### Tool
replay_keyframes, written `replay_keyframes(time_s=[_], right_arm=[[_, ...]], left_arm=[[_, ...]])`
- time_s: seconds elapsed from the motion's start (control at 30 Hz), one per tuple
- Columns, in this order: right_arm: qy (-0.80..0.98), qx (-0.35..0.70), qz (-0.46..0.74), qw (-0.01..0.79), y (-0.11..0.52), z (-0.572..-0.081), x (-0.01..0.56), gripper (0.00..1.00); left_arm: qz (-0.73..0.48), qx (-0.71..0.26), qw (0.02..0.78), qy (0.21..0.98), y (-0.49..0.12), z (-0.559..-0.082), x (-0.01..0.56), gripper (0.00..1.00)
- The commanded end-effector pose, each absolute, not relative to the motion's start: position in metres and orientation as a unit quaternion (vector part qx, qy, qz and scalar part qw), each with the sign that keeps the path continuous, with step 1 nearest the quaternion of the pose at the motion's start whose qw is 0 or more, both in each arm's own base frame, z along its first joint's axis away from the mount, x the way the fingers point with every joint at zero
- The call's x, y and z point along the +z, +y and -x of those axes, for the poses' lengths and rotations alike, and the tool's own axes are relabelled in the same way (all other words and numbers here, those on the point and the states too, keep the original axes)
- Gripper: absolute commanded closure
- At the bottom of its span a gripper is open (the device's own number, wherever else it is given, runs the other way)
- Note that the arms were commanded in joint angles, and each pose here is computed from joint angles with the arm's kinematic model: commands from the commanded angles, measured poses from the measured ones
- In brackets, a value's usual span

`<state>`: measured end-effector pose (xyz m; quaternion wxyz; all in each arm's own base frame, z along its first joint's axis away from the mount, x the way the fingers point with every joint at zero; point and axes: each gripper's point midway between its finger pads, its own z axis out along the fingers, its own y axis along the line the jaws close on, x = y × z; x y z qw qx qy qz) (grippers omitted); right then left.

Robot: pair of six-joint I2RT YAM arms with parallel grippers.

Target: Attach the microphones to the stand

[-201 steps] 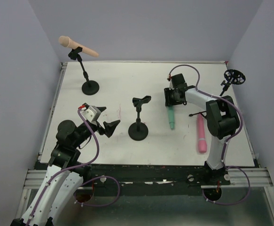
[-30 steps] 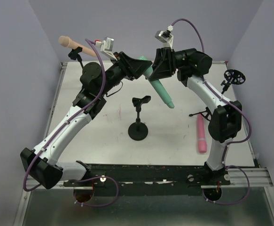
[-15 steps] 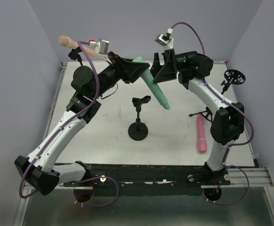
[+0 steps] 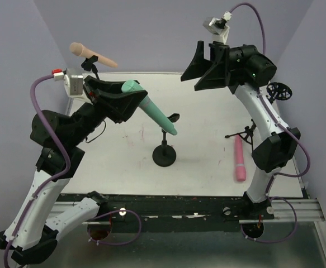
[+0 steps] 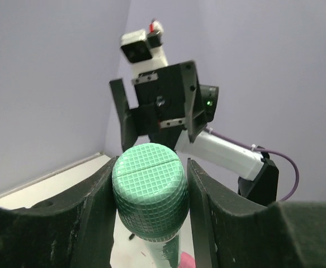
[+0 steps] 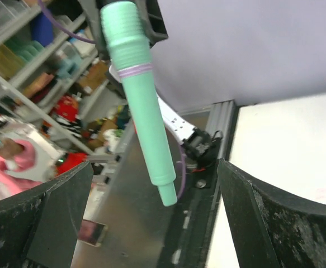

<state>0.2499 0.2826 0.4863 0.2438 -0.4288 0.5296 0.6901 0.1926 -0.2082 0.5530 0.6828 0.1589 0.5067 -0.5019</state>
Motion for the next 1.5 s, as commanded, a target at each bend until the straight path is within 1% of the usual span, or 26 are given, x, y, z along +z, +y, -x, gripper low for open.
replay_keyframes(time_s=[0.0,0.07,0.17,0.23,0.27,0.3,0.33,0.37,0.4,0.43,0.47,0.5,0.53,0.57,0.63,0.73,0.83,0.93,1.27,1.37,1.47], right_arm=[[0.46,0.601,0.545,0.361,0.263,-0.229,0.51,0.0],[0.423,0.612,0.542,0.391,0.263,-0.219,0.537,0.0],[0.367,0.666,0.494,0.421,0.26,-0.201,0.583,0.0],[0.335,0.721,0.447,0.411,0.254,-0.193,0.599,0.0],[0.334,0.739,0.43,0.397,0.254,-0.196,0.597,0.0],[0.349,0.739,0.427,0.387,0.263,-0.202,0.594,0.0],[0.371,0.718,0.437,0.395,0.278,-0.214,0.588,0.0],[0.421,0.693,0.436,0.391,0.292,-0.238,0.578,0.0],[0.465,0.674,0.41,0.402,0.303,-0.267,0.57,0.0],[0.49,0.63,0.394,0.456,0.307,-0.293,0.566,0.0],[0.537,0.579,0.367,0.491,0.313,-0.315,0.552,0.0],[0.552,0.514,0.371,0.542,0.315,-0.327,0.545,0.0],[0.569,0.483,0.365,0.556,0.315,-0.333,0.536,0.0],[0.578,0.477,0.368,0.55,0.314,-0.334,0.524,0.0],[0.572,0.469,0.402,0.54,0.311,-0.319,0.506,0.0],[0.536,0.484,0.469,0.509,0.304,-0.278,0.482,0.0],[0.503,0.478,0.523,0.495,0.291,-0.241,0.475,0.0],[0.489,0.489,0.54,0.48,0.284,-0.219,0.469,0.0],[0.464,0.532,0.561,0.432,0.312,-0.192,0.454,0.0],[0.467,0.535,0.56,0.427,0.319,-0.191,0.452,0.0],[0.484,0.521,0.55,0.438,0.322,-0.2,0.449,0.0]], left_arm=[[-0.18,-0.473,0.692,0.514,-0.189,-0.165,0.55,0.85],[-0.18,-0.468,0.696,0.514,-0.182,-0.156,0.549,0.86],[-0.178,-0.458,0.703,0.514,-0.173,-0.147,0.55,0.86],[-0.177,-0.451,0.709,0.512,-0.168,-0.142,0.552,0.86],[-0.178,-0.448,0.713,0.508,-0.165,-0.14,0.555,0.86],[-0.177,-0.445,0.715,0.51,-0.165,-0.141,0.554,0.86],[-0.176,-0.441,0.719,0.508,-0.163,-0.14,0.557,0.86],[-0.175,-0.437,0.721,0.509,-0.162,-0.142,0.558,0.86],[-0.175,-0.435,0.722,0.508,-0.162,-0.142,0.559,0.86],[-0.174,-0.432,0.722,0.511,-0.162,-0.145,0.558,0.86],[-0.174,-0.428,0.723,0.513,-0.163,-0.148,0.557,0.86],[-0.174,-0.426,0.722,0.517,-0.164,-0.151,0.555,0.86],[-0.174,-0.424,0.721,0.519,-0.165,-0.153,0.555,0.85],[-0.177,-0.422,0.721,0.521,-0.166,-0.155,0.554,0.86],[-0.181,-0.418,0.722,0.52,-0.168,-0.158,0.557,0.86],[-0.191,-0.415,0.722,0.519,-0.173,-0.163,0.563,0.85],[-0.201,-0.416,0.719,0.519,-0.179,-0.169,0.569,0.86],[-0.209,-0.423,0.714,0.517,-0.188,-0.175,0.574,0.86],[-0.216,-0.49,0.686,0.493,-0.219,-0.189,0.594,0.87],[-0.214,-0.497,0.687,0.485,-0.225,-0.195,0.599,0.87],[-0.216,-0.509,0.682,0.48,-0.233,-0.198,0.6,0.87]])
